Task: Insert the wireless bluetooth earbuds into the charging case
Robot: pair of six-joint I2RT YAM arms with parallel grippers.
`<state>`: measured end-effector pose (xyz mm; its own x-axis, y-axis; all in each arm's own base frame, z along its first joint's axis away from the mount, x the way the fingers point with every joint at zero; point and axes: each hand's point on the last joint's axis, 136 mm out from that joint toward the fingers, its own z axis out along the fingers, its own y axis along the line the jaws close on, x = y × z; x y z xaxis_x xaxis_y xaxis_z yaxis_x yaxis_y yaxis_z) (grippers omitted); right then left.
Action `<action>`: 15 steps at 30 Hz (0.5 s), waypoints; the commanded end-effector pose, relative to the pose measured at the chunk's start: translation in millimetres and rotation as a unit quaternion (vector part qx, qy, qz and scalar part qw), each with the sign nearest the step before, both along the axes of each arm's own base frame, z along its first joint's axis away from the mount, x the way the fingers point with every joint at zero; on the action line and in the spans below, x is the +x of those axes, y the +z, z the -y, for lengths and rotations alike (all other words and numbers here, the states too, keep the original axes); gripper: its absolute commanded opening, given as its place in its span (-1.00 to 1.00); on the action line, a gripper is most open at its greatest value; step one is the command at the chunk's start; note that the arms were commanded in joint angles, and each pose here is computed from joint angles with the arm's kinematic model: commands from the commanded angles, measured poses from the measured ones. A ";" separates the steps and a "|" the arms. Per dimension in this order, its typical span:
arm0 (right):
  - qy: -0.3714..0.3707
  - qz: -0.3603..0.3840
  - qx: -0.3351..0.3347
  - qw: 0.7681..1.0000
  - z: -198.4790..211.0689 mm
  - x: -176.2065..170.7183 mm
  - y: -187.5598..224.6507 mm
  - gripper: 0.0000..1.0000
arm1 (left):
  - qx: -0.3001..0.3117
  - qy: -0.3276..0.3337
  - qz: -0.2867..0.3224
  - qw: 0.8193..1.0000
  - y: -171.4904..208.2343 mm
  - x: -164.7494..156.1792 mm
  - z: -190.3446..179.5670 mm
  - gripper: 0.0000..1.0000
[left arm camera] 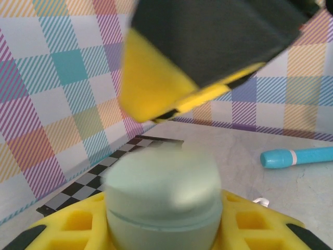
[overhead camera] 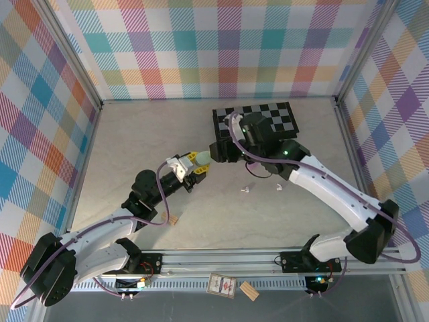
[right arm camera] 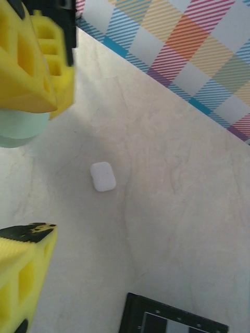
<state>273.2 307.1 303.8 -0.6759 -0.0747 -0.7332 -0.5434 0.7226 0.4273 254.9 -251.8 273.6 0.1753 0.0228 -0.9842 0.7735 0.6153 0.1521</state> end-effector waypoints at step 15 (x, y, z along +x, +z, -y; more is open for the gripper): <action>0.164 -0.182 0.322 0.915 -27.4 -48.8 38.9 0.44 | -0.129 -0.087 0.029 0.987 68.4 -16.0 16.4 -0.45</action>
